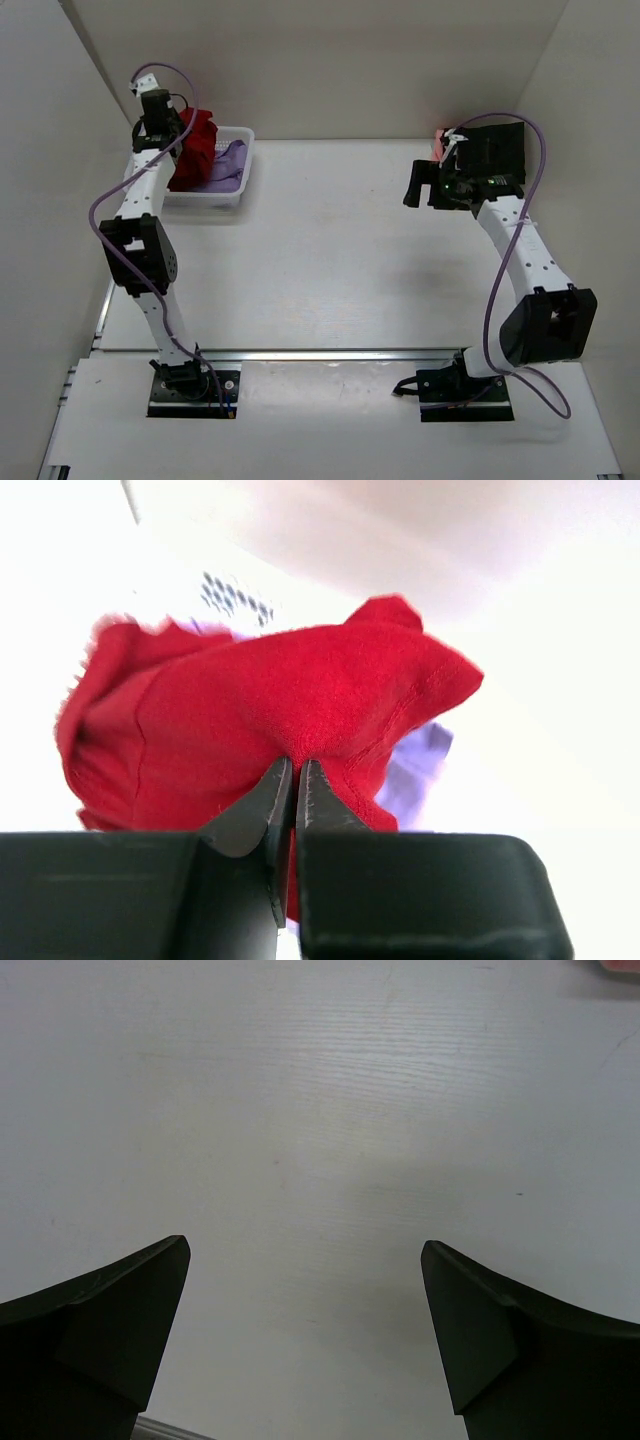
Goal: Fold and stack the t-shirts
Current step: Grab crumpled tshirt from bin with the left arm, then move the tshirt to the center of the board
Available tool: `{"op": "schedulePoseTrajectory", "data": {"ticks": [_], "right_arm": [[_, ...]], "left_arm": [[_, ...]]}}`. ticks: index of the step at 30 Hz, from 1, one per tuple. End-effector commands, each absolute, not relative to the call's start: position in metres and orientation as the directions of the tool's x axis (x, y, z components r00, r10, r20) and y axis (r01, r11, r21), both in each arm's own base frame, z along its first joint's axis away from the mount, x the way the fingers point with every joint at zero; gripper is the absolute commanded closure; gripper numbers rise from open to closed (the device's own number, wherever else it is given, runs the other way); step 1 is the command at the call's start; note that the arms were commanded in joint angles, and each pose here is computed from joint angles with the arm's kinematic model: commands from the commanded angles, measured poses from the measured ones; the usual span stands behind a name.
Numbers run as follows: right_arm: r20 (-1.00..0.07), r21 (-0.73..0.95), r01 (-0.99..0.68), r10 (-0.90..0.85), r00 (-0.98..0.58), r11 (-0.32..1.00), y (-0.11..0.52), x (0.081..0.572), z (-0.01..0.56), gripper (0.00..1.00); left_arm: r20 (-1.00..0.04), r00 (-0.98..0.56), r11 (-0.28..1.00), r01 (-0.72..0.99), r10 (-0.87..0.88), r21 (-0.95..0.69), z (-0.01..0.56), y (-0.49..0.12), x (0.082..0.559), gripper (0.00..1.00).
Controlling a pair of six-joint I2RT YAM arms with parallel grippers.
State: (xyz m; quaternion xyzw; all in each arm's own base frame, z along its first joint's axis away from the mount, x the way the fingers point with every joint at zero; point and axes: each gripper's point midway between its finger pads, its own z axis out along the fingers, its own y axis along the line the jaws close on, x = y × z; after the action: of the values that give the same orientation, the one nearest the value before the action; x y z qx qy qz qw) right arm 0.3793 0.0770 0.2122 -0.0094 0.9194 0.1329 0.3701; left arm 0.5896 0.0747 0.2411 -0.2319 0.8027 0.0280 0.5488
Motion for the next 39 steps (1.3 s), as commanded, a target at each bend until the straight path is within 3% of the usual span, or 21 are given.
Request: {"op": "schedulePoseTrajectory", "data": {"ticks": [1,5,7,8,9,11,15,20,24,26,30,34,35,36,37,39], "right_arm": [[-0.724,0.253,-0.150,0.085,-0.684,0.956,0.088,0.369,0.230,0.01],[-0.733,0.260,-0.154,0.091,-0.674,0.953,0.087,0.355,0.232,0.01],[-0.737,0.270,-0.158,0.098,-0.669,0.950,0.088,0.346,0.234,0.01],[-0.743,0.268,-0.150,0.105,-0.661,0.952,0.084,0.344,0.235,0.01],[-0.737,0.267,-0.148,0.103,-0.668,0.952,0.082,0.342,0.231,0.00],[-0.742,0.276,-0.144,0.115,-0.661,0.950,0.079,0.337,0.234,0.01],[-0.749,0.289,-0.127,0.142,-0.647,0.949,0.071,0.337,0.237,0.01],[-0.760,0.286,-0.107,0.157,-0.630,0.952,0.062,0.341,0.235,0.01],[-0.765,0.305,-0.090,0.188,-0.616,0.948,0.057,0.342,0.233,0.00],[-0.763,0.304,-0.094,0.184,-0.620,0.948,0.058,0.339,0.232,0.01],[-0.775,0.301,-0.078,0.196,-0.600,0.951,0.051,0.335,0.233,0.01],[-0.779,0.300,-0.025,0.230,-0.584,0.954,0.033,0.329,0.228,0.01],[-0.787,0.286,-0.023,0.221,-0.575,0.958,0.032,0.330,0.230,0.01],[-0.788,0.292,-0.036,0.219,-0.575,0.956,0.036,0.331,0.231,0.01],[-0.796,0.283,-0.041,0.211,-0.568,0.958,0.035,0.332,0.232,0.01],[-0.793,0.290,-0.054,0.209,-0.572,0.955,0.039,0.335,0.230,0.01]], "left_arm": [[-0.910,-0.191,0.880,-0.386,-0.368,-0.275,0.284,0.089,0.577,1.00],[-0.913,-0.157,0.874,-0.388,-0.376,-0.293,0.300,0.091,0.571,1.00],[-0.907,-0.157,0.879,-0.358,-0.390,-0.316,0.300,0.085,0.571,0.87],[-0.910,-0.150,0.881,-0.350,-0.387,-0.318,0.304,0.084,0.571,0.88],[-0.913,-0.150,0.886,-0.344,-0.380,-0.313,0.308,0.082,0.569,1.00],[-0.919,-0.123,0.887,-0.339,-0.374,-0.315,0.324,0.075,0.565,1.00],[-0.928,0.027,0.896,-0.251,-0.372,-0.366,0.407,0.063,0.548,1.00],[-0.878,0.269,0.910,-0.015,-0.395,-0.414,0.544,0.017,0.490,1.00],[-0.805,0.316,0.865,0.209,-0.501,-0.456,0.598,-0.036,0.443,1.00],[-0.799,0.292,0.846,0.269,-0.526,-0.459,0.599,-0.060,0.430,1.00],[-0.825,0.223,0.842,0.297,-0.519,-0.450,0.578,-0.092,0.413,1.00],[-0.828,-0.015,0.797,0.261,-0.561,-0.545,0.493,-0.117,0.419,1.00],[-0.820,-0.099,0.796,0.200,-0.564,-0.571,0.462,-0.120,0.424,0.91],[-0.763,-0.241,0.781,0.036,-0.599,-0.624,0.404,-0.113,0.429,0.83],[-0.701,-0.372,0.750,0.021,-0.608,-0.662,0.369,-0.122,0.425,0.74],[-0.555,-0.522,0.680,-0.068,-0.648,-0.730,0.282,-0.126,0.416,0.72]]}}
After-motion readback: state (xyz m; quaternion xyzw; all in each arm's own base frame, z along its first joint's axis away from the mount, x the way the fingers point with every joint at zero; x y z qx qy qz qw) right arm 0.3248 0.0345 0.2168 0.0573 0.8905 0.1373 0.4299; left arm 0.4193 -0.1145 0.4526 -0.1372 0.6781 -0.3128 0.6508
